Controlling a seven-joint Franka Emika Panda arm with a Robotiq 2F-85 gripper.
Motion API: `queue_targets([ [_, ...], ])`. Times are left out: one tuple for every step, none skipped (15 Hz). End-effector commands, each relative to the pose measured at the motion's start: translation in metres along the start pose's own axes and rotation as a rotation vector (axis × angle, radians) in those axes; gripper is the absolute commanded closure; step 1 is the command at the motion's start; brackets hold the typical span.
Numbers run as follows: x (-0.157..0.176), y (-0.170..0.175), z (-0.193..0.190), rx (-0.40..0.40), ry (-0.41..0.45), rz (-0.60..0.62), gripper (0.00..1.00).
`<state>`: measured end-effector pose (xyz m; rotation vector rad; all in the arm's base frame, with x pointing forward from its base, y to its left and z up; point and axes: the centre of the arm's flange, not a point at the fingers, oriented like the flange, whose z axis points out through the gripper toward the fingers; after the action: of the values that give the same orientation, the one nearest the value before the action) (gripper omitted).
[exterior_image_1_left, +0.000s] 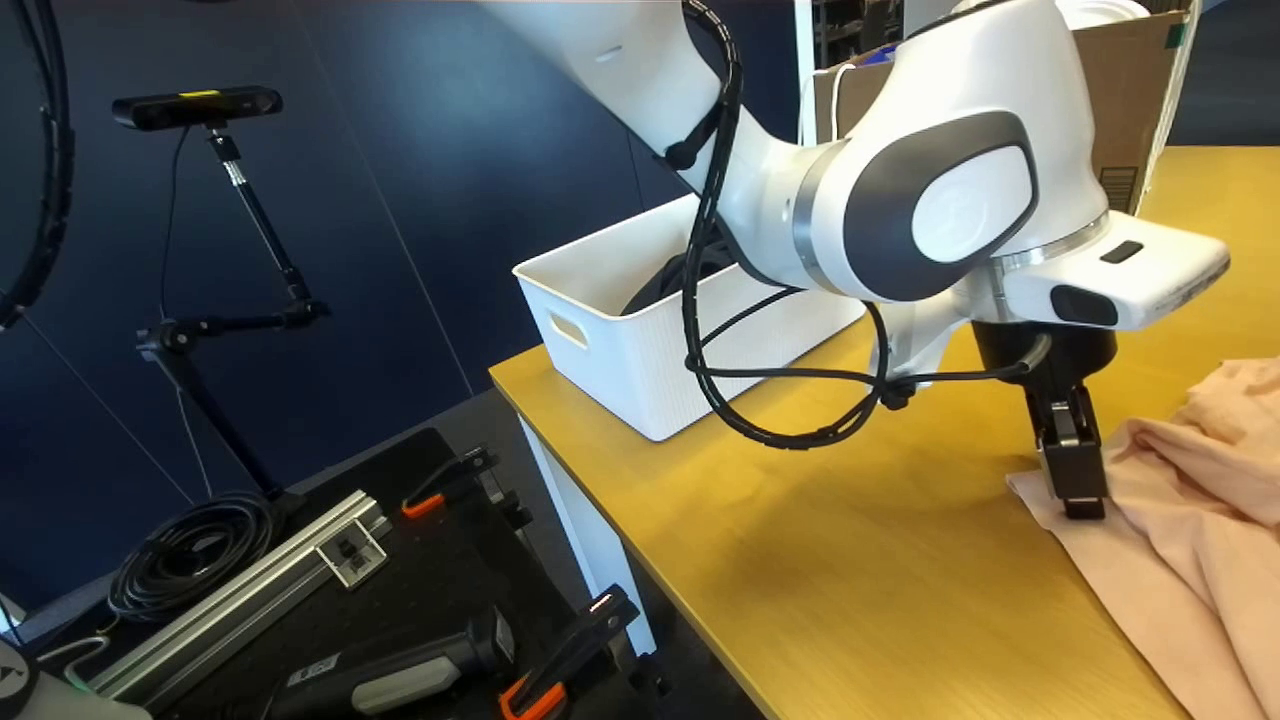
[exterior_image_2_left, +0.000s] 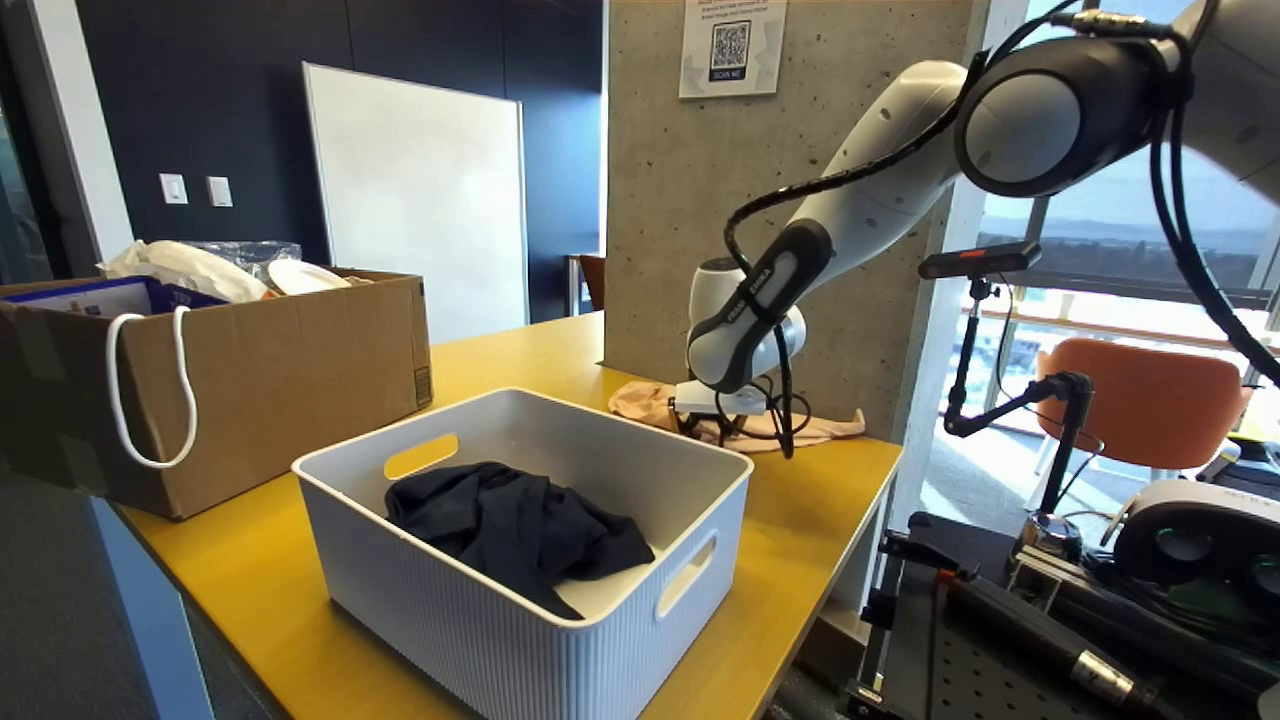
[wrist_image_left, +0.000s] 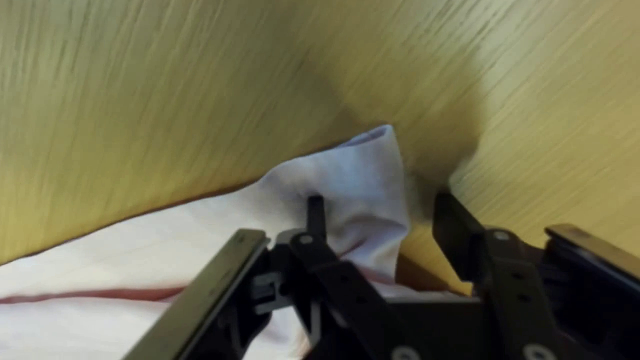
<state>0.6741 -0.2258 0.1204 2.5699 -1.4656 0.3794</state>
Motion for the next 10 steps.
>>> queue_targets([
  [0.002, -0.006, 0.000, -0.011, -0.007, 0.019, 0.73],
  [-0.001, -0.007, -0.006, -0.007, -0.004, 0.015, 0.82],
  [-0.003, -0.008, -0.009, -0.005, -0.005, 0.011, 0.88],
  [-0.010, -0.009, -0.017, -0.002, -0.003, -0.002, 0.95],
  [-0.016, -0.011, -0.023, 0.002, -0.003, -0.014, 1.00],
  [-0.027, -0.013, -0.032, 0.007, -0.005, -0.033, 1.00],
  [-0.036, -0.015, -0.040, 0.014, -0.006, -0.049, 1.00],
  [-0.049, -0.018, -0.051, 0.018, -0.015, -0.073, 1.00],
  [-0.062, -0.021, -0.061, 0.020, -0.021, -0.097, 0.99],
  [-0.076, -0.026, -0.071, 0.025, -0.030, -0.126, 0.99],
])
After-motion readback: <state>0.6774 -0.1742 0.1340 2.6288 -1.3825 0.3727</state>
